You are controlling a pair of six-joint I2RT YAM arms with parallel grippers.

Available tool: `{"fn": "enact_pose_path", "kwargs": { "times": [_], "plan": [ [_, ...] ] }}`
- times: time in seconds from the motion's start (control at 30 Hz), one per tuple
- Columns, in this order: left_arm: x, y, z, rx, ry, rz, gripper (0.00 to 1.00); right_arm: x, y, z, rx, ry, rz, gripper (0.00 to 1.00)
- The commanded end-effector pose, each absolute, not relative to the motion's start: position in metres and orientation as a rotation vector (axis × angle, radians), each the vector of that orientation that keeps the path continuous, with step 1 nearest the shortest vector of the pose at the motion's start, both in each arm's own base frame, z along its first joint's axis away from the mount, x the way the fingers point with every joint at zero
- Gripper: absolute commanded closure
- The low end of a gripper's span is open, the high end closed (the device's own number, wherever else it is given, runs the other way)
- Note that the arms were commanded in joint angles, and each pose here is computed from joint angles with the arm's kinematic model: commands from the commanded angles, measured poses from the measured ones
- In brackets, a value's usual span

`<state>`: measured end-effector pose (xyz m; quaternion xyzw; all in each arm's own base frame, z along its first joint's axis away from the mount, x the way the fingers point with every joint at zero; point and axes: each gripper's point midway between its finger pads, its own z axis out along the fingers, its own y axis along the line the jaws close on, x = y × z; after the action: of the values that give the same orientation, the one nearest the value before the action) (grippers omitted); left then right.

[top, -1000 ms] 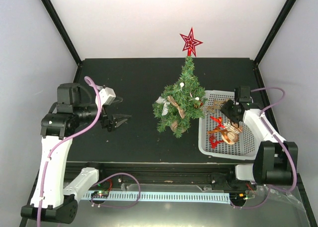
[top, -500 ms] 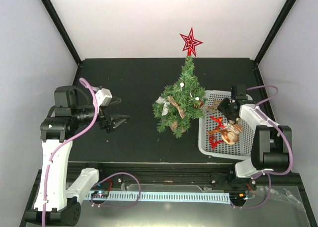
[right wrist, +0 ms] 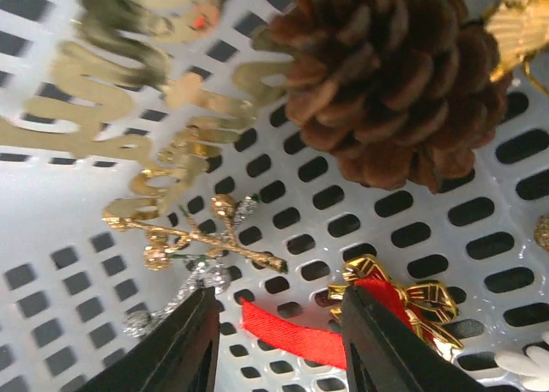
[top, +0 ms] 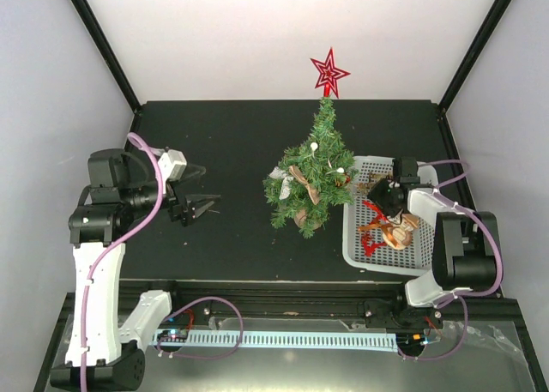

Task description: Decorate the small christmas tree

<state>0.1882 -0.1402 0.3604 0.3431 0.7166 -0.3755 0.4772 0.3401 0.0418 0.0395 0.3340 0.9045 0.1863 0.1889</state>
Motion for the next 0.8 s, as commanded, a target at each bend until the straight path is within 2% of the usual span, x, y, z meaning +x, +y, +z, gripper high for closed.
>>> {"fn": "enact_pose_path", "kwargs": {
  "times": [0.0, 0.43, 0.77],
  "plan": [
    [0.184, -0.141, 0.368, 0.836, 1.710, -0.935, 0.01, 0.345, 0.043, 0.034, 1.024, 2.497, 0.564, 0.60],
    [0.184, -0.141, 0.367, 0.837, 1.705, -0.938, 0.01, 0.351, 0.040, 0.024, 1.047, 2.468, 0.554, 0.63],
    [0.182, -0.140, 0.367, 0.834, 1.700, -0.943, 0.01, 0.352, 0.041, 0.023, 1.039, 2.429, 0.576, 0.69]
  ]
}}
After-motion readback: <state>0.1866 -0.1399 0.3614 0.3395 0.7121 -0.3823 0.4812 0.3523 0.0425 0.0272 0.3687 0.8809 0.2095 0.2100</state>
